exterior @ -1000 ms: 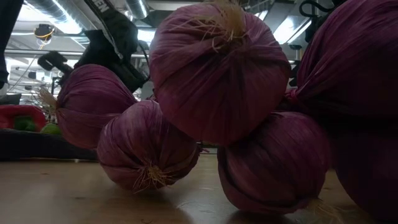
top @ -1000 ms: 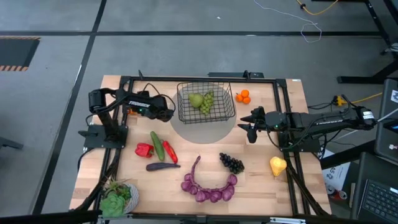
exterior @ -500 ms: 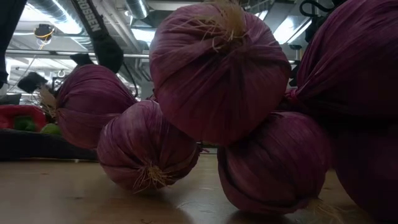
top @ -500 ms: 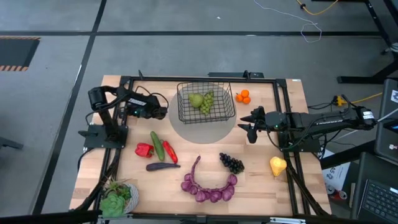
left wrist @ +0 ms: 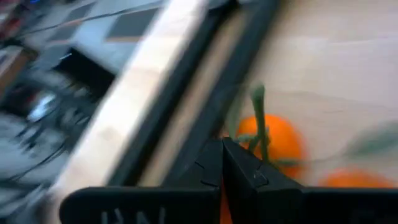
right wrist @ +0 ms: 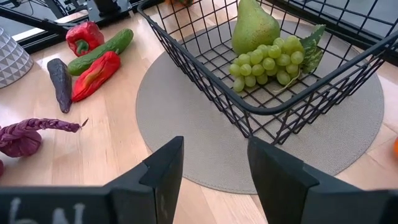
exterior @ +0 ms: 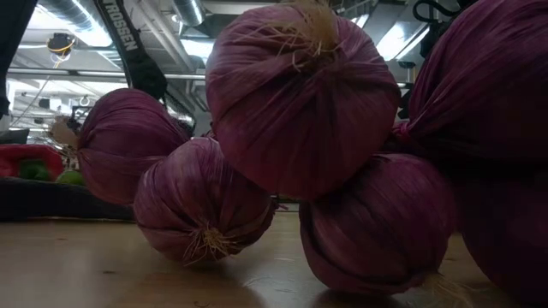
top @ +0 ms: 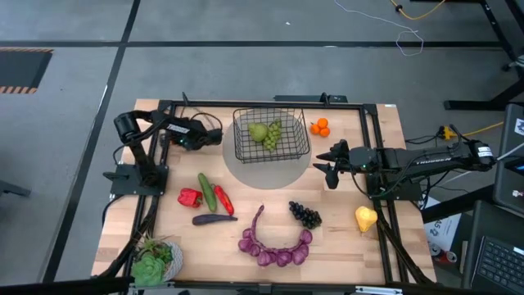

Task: Build produce basket
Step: Put the left tangerine into the black wire basket

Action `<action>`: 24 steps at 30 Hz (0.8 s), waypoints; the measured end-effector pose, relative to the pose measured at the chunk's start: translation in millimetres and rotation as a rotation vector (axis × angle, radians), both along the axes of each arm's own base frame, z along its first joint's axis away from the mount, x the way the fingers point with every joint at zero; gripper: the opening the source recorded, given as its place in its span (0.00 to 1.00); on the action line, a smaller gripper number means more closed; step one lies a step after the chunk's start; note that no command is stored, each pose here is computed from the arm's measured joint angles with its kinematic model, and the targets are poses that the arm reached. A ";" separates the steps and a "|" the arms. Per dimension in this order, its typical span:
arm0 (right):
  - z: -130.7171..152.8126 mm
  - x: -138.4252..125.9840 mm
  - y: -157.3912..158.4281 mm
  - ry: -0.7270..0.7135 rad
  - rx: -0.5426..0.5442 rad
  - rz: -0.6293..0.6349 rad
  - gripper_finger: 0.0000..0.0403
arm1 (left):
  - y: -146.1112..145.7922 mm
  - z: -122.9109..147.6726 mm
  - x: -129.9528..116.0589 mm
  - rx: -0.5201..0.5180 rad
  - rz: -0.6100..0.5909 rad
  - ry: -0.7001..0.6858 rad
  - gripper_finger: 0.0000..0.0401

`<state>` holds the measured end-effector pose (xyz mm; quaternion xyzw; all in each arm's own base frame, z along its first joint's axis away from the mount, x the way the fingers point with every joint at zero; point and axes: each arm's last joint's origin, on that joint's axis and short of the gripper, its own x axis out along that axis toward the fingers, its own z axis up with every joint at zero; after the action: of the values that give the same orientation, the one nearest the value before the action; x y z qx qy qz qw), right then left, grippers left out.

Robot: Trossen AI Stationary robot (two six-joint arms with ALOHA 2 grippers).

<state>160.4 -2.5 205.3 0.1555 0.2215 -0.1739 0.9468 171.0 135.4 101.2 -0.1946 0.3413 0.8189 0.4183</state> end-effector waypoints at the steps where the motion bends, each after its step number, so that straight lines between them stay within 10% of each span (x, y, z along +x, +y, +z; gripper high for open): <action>1: 0.0 0.0 0.0 0.000 0.000 0.000 0.45 | 3.1 -0.6 4.4 -0.008 -0.037 -0.017 0.01; 19: 0.0 0.0 0.0 -0.007 0.025 -0.013 0.45 | -43.8 22.7 66.9 -0.346 -0.323 -0.149 0.01; 24: 0.0 0.0 0.0 -0.007 0.023 -0.012 0.45 | -54.2 28.5 58.7 -0.292 -0.259 -0.052 0.02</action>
<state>160.4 -2.5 205.2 0.1683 0.2193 -0.1765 0.9447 229.6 81.2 129.7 -0.2289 0.4677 0.6946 0.4963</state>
